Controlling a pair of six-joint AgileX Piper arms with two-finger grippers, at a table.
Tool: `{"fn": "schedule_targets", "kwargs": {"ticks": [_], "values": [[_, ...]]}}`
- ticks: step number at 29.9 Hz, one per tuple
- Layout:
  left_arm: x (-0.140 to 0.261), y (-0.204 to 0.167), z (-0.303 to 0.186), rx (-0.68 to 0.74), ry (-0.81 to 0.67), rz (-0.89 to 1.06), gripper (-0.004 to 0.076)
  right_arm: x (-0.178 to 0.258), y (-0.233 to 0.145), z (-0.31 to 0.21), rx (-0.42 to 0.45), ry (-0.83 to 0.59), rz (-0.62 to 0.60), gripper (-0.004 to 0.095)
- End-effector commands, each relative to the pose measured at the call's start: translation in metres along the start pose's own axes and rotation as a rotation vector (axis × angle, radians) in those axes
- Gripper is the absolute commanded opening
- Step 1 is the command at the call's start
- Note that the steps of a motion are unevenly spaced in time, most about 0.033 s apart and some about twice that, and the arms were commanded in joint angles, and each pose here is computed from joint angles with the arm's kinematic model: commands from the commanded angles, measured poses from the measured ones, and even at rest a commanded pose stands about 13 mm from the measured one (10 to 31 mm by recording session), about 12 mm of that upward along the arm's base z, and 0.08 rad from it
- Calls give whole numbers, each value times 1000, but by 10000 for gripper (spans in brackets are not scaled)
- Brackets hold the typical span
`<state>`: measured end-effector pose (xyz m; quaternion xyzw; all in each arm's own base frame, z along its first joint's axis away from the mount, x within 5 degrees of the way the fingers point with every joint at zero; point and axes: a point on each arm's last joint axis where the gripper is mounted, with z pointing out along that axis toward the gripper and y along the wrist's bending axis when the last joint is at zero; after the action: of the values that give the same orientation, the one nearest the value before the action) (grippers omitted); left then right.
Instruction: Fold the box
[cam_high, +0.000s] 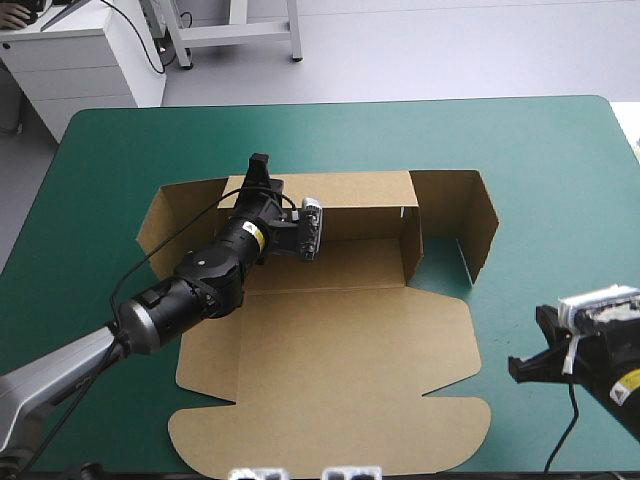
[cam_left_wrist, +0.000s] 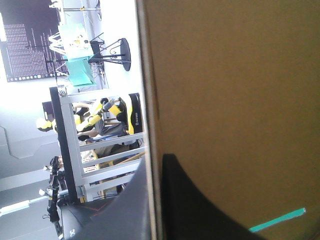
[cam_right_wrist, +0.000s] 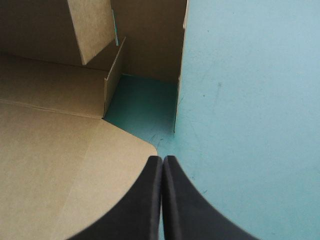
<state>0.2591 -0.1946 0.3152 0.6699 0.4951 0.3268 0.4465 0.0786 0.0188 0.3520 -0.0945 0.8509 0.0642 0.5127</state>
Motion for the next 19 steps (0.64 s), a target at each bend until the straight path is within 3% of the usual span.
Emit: {"fn": "schedule_targets", "kwargs": {"ticks": [1, 9, 19], "values": [[1, 17, -10, -63, -18, -27, -8, -42, -1, 10, 13, -26, -35, -12], [2, 26, -12, -84, 2, -113, -8, -109, -2, 62, 9, 43, -115, -14], [3, 26, -13, -57, 15, -137, 10, -156, -4, 136, 3, 105, -154, -14]]}}
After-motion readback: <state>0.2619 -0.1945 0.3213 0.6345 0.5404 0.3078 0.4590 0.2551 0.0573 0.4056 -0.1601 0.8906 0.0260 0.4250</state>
